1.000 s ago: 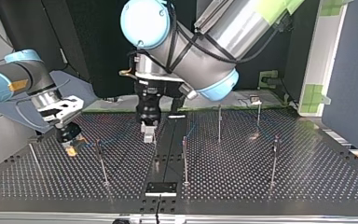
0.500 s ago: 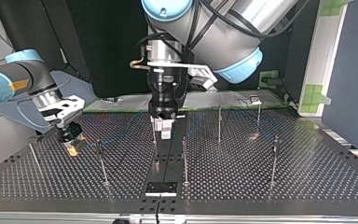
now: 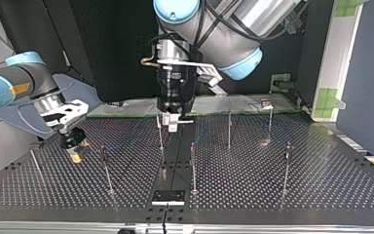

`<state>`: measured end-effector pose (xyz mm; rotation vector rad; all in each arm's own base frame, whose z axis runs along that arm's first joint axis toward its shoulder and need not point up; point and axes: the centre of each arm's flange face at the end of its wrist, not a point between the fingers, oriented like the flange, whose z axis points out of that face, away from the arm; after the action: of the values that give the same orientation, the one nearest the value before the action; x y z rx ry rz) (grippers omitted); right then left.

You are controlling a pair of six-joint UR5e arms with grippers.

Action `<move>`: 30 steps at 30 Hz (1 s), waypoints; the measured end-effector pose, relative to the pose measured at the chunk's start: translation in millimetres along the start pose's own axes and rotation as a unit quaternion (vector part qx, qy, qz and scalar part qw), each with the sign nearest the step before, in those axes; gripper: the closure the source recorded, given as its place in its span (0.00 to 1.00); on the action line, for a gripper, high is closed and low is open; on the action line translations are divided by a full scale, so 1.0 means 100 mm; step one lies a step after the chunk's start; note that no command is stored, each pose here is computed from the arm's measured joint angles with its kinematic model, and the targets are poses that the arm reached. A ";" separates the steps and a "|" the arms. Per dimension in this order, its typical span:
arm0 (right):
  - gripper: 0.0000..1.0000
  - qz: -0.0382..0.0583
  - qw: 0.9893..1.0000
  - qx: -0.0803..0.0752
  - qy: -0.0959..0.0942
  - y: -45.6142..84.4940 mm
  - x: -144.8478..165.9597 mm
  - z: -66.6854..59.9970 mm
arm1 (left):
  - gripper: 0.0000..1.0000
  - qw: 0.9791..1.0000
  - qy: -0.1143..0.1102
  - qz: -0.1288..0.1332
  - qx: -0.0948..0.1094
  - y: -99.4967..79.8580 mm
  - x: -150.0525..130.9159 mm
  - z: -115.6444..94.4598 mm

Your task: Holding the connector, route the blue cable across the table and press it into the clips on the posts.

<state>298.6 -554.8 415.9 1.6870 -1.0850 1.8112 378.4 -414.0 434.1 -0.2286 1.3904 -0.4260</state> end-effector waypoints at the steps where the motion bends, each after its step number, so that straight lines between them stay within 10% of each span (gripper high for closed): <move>1: 1.00 0.000 1.000 0.000 0.000 0.00 0.00 0.00 | 0.00 1.000 0.003 0.002 0.000 0.02 0.07 0.00; 16: 1.00 0.000 1.000 -0.003 0.000 0.03 0.01 -0.01 | 0.00 0.998 0.056 0.040 -0.006 0.35 1.18 -0.20; 30: 1.00 0.001 1.000 -0.006 -0.001 0.06 -0.02 -0.01 | 0.00 0.991 0.106 0.075 -0.019 0.86 2.14 -0.53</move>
<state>293.2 -557.1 412.7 1.6821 -1.0974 1.8009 366.0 -421.4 198.3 -0.1103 1.6142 -0.3054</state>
